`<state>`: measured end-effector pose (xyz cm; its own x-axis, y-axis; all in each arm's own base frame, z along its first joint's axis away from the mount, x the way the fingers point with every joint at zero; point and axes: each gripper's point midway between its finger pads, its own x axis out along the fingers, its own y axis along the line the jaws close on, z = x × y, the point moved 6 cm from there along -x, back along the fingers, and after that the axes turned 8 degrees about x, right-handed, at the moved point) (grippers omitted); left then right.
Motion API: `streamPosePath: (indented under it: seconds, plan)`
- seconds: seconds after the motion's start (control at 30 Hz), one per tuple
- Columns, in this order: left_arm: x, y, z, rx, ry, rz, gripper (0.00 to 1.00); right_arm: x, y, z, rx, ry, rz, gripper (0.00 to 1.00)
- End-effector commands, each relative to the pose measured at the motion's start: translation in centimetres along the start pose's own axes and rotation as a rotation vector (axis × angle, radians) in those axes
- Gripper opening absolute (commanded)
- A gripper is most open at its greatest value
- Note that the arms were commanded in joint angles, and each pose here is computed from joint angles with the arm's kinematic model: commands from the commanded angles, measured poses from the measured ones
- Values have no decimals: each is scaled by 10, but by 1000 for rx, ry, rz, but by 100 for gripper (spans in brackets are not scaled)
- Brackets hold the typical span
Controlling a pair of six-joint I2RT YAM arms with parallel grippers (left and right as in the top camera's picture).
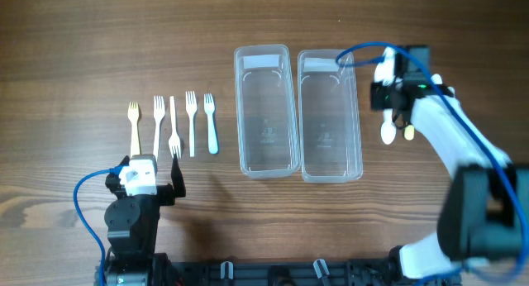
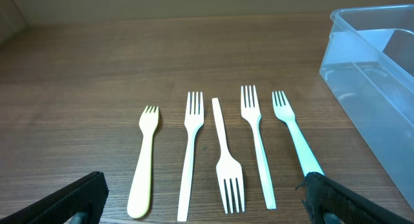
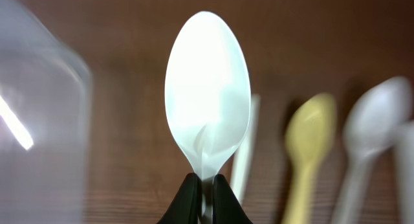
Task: Pack container
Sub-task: 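Carry the white spoon into the right container and release it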
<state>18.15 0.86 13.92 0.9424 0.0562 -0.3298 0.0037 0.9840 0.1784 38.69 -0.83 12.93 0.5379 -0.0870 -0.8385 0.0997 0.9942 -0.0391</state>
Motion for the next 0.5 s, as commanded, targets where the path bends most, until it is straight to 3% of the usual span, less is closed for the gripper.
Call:
streamPosePath:
  seconds: [0.0, 0.2, 0.47]
  plan:
    - [1, -3, -3, 20, 3, -22, 100, -75, 0, 48, 1, -236, 1, 4]
    - [1, -3, -3, 20, 3, -22, 100, -122, 39, 43, 8, -279, 194, 4]
    - [1, -3, -3, 20, 3, -22, 100, -104, 98, 13, -35, -127, 364, 4]
